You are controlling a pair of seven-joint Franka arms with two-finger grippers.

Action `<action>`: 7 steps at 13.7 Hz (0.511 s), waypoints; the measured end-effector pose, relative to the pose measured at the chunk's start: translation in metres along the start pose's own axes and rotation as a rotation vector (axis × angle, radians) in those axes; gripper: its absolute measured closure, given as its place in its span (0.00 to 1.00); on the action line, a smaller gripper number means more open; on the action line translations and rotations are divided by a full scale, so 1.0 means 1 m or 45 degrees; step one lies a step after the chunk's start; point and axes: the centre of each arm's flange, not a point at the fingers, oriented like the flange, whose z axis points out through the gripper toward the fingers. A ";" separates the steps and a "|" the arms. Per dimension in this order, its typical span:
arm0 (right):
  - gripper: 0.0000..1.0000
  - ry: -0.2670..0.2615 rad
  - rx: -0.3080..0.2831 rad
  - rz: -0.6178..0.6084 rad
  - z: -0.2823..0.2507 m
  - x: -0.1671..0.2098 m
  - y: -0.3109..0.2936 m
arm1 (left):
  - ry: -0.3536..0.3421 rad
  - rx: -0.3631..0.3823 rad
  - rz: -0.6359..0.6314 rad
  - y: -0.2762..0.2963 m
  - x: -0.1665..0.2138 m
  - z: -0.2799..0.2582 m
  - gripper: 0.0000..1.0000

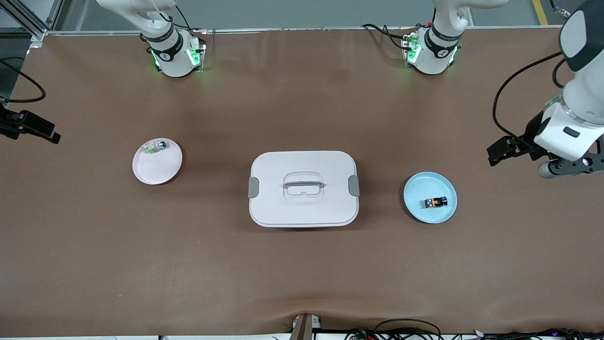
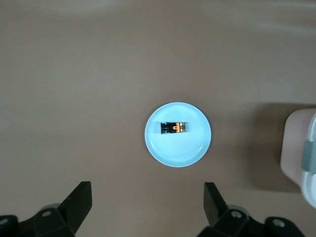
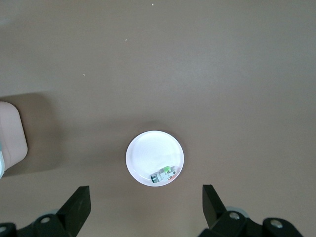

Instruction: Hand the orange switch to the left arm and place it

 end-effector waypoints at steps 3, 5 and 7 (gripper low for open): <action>0.00 0.004 0.000 0.001 0.000 0.000 0.000 | 0.094 -0.015 0.153 -0.049 0.013 -0.002 0.00; 0.00 0.005 0.000 0.001 0.000 0.000 0.000 | 0.119 -0.029 0.155 -0.064 0.015 -0.005 0.00; 0.00 0.005 0.000 0.001 0.000 0.000 0.000 | 0.160 -0.033 0.160 -0.061 0.012 -0.014 0.00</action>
